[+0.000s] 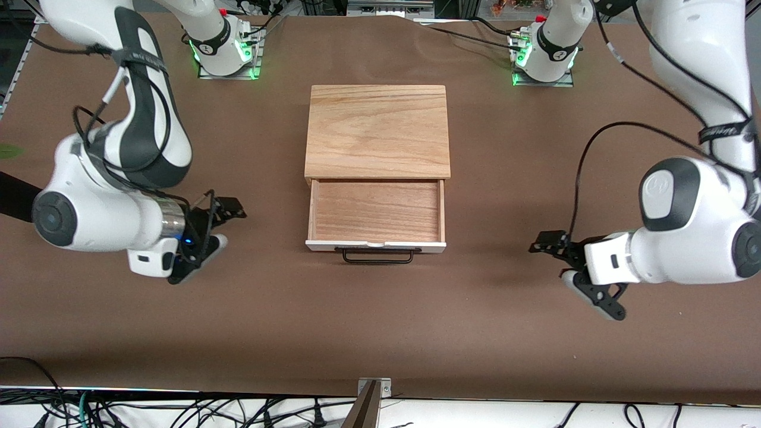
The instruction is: Pull top drawer with both arms simultaneously
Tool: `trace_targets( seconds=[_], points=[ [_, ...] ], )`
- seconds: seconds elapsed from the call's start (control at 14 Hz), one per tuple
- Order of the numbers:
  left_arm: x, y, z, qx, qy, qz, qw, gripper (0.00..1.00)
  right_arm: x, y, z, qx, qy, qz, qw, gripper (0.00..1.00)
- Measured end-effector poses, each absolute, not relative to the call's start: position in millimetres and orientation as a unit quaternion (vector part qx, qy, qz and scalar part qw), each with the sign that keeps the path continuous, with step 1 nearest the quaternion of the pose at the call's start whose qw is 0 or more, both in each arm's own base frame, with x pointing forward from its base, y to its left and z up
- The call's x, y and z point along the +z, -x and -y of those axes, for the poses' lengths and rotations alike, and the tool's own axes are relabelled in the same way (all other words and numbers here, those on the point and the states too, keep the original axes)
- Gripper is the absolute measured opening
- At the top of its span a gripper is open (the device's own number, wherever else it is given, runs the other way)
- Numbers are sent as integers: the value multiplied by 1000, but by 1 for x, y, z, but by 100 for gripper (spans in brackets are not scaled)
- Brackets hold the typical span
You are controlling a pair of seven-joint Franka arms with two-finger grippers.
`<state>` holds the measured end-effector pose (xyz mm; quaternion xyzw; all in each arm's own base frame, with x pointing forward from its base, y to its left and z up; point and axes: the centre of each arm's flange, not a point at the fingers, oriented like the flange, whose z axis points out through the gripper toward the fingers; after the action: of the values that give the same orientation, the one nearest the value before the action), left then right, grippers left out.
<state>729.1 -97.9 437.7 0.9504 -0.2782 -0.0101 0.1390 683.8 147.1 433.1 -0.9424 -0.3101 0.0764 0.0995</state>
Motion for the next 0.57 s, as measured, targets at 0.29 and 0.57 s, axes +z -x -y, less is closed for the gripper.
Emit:
trace_targets(
  seconds=[0.29, 0.57],
  points=[
    [508, -716, 64, 9, -957, 291, -1, 100, 499, -674, -79, 65, 958, 279, 28, 100],
    [584, -694, 47, 44, -952, 290, -87, 100, 547, -641, -33, 106, 963, 246, 8, 100]
  ],
)
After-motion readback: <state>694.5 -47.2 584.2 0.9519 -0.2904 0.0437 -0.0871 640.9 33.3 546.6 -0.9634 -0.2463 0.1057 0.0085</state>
